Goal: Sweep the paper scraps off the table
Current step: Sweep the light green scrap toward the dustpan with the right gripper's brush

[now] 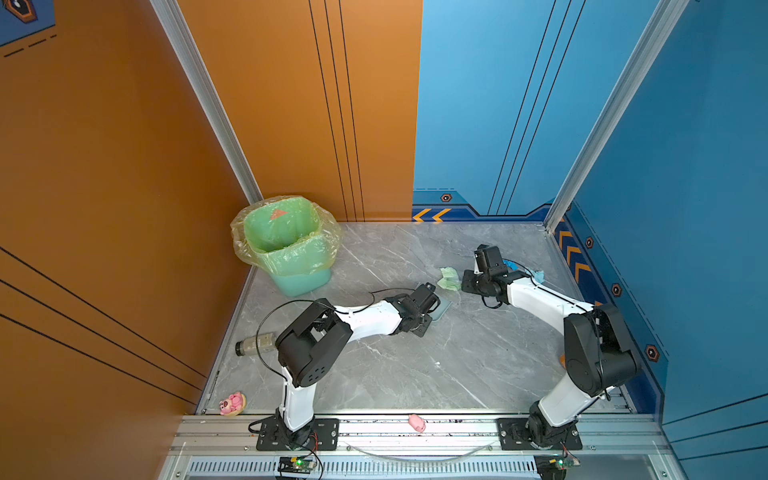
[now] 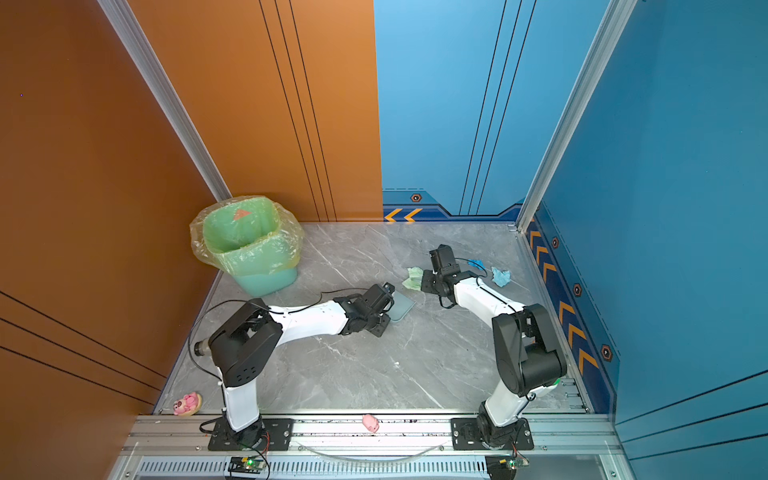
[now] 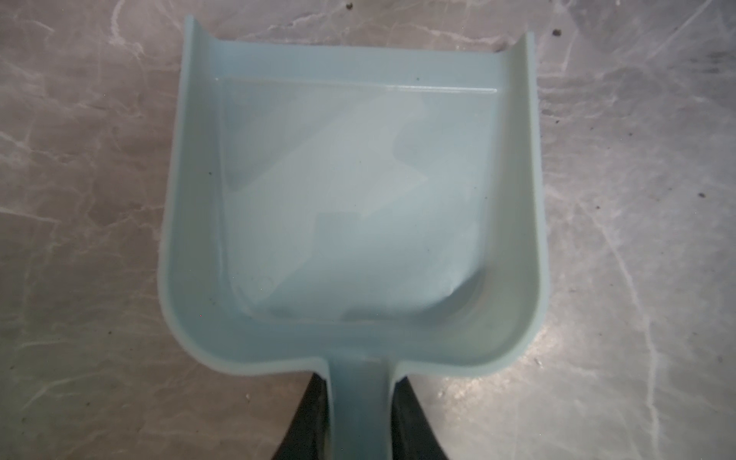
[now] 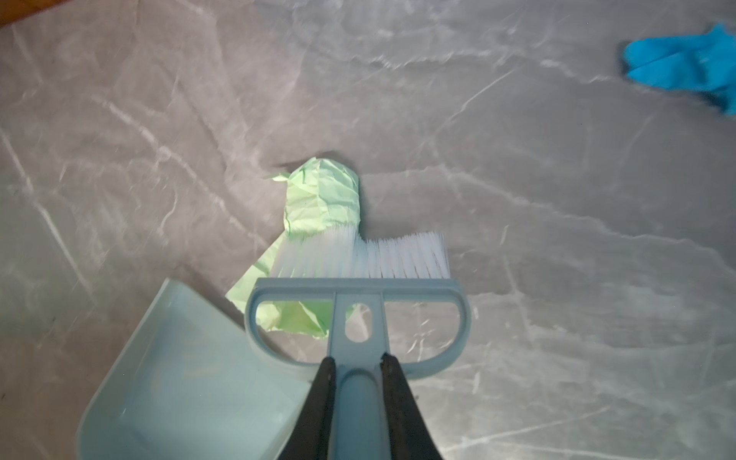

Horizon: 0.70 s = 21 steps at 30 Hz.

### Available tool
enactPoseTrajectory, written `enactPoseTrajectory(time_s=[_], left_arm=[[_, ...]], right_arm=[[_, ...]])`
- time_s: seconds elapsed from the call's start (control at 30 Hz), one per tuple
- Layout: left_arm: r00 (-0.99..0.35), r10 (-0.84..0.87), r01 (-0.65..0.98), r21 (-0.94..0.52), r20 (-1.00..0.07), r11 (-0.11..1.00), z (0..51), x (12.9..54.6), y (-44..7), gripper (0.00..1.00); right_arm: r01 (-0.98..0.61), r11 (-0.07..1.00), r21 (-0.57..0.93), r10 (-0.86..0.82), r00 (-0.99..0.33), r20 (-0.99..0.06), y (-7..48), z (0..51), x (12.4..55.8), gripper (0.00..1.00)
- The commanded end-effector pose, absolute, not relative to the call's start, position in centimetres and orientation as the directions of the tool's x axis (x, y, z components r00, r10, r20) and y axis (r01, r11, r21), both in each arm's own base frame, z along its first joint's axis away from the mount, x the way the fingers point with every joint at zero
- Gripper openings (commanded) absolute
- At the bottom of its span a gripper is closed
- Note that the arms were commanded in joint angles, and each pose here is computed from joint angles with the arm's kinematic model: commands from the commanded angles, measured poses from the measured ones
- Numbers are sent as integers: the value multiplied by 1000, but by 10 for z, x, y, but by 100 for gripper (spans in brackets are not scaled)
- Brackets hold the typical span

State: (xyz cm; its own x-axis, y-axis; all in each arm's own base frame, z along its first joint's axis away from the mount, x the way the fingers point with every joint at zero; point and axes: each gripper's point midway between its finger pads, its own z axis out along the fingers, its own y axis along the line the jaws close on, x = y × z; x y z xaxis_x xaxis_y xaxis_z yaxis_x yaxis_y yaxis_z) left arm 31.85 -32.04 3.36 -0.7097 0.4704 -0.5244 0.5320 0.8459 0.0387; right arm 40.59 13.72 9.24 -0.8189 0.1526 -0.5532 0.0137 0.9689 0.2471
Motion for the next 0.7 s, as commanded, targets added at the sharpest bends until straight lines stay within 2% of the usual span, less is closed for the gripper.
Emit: enactPoseTrajectory(time_s=[0.0,0.33,0.5,0.67], left_arm=[[-721,487,537,47,-492,842,27,313,-322,0],[-723,489,532,57,-489,845,27,314,-320,0],[-728,478,520,57,-492,852,27,314,-317,0],[-729,470,515,54,-497,856,28,313,-315,0]], right_arm=[[-89,951,296,63,-883,-465,158,88,378,0],[-198,883,425,98,-808,-580,169,149,404,0],[-145,923,356,124,-764,-634,152,168,427,0],[-29,970,241,142,-738,-660,127,165,444,0]])
